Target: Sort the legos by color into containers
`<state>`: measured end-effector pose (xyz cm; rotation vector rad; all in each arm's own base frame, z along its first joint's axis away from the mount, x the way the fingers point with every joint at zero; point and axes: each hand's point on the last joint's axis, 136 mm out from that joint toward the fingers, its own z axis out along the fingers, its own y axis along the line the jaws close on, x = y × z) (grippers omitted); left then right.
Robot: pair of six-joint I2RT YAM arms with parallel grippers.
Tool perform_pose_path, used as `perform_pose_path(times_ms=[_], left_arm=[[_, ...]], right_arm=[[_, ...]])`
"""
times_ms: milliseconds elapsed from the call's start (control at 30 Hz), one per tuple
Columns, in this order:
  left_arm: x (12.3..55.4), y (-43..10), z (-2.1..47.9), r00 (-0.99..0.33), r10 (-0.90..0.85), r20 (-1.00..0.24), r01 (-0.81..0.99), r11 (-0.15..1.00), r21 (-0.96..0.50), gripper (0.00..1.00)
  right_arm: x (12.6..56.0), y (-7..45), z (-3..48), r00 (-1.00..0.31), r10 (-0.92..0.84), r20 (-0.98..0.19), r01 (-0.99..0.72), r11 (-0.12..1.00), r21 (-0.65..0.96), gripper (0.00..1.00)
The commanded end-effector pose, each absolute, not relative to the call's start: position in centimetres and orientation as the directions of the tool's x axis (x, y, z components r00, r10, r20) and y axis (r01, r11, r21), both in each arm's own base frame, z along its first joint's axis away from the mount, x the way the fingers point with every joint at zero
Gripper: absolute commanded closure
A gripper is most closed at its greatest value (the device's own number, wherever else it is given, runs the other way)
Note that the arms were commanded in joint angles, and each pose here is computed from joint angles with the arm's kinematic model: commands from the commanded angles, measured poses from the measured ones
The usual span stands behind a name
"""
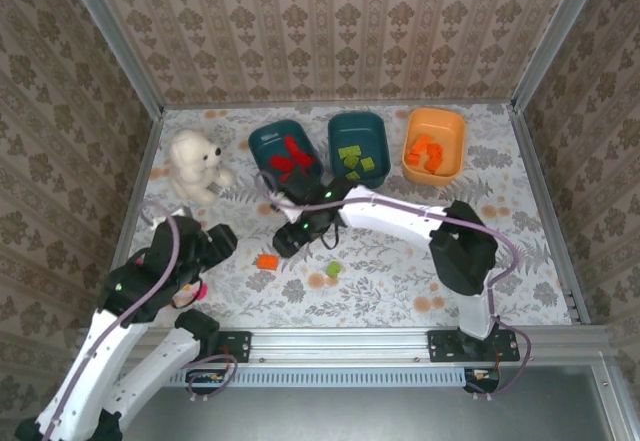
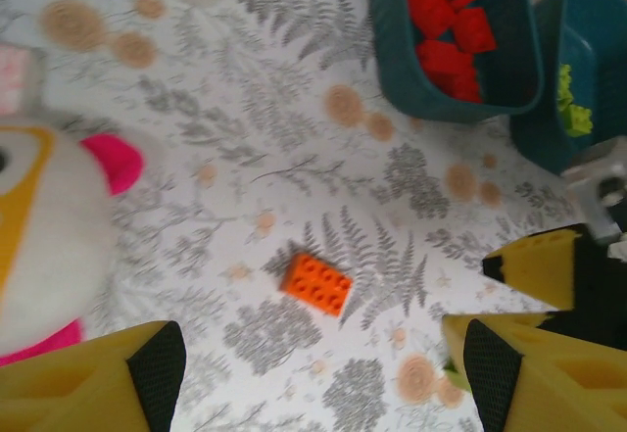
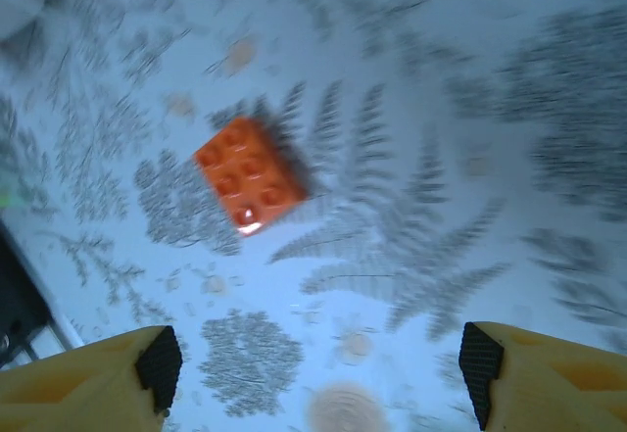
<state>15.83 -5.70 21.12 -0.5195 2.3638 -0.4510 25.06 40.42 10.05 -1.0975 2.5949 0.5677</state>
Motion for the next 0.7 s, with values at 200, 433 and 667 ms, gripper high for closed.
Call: perform_pose_path(times_ms=[200,433,667], left_arm=[[11.0,-2.0,18.7,-0.718,-0.492,-0.493,-0.340,0.865,-0.368,0.22],[10.7,-1.8,19.6,-0.719,-0.473,-0.509,-0.316,0.875,-0.368,0.22],[10.4,-1.7,19.7,-0.721,-0.470,-0.509,-0.311,0.876,-0.369,0.22]], right_arm=[[24.5,43.8,4.9,-0.542,-0.781,-0.310,-0.834,0.545,0.084,0.14],[26.1,44.5,2.2,-0.553,-0.794,-0.254,-0.819,0.574,-0.012,0.15],[25.5,45.4,1.5,-0.547,-0.802,-0.241,-0.824,0.566,-0.013,0.37]])
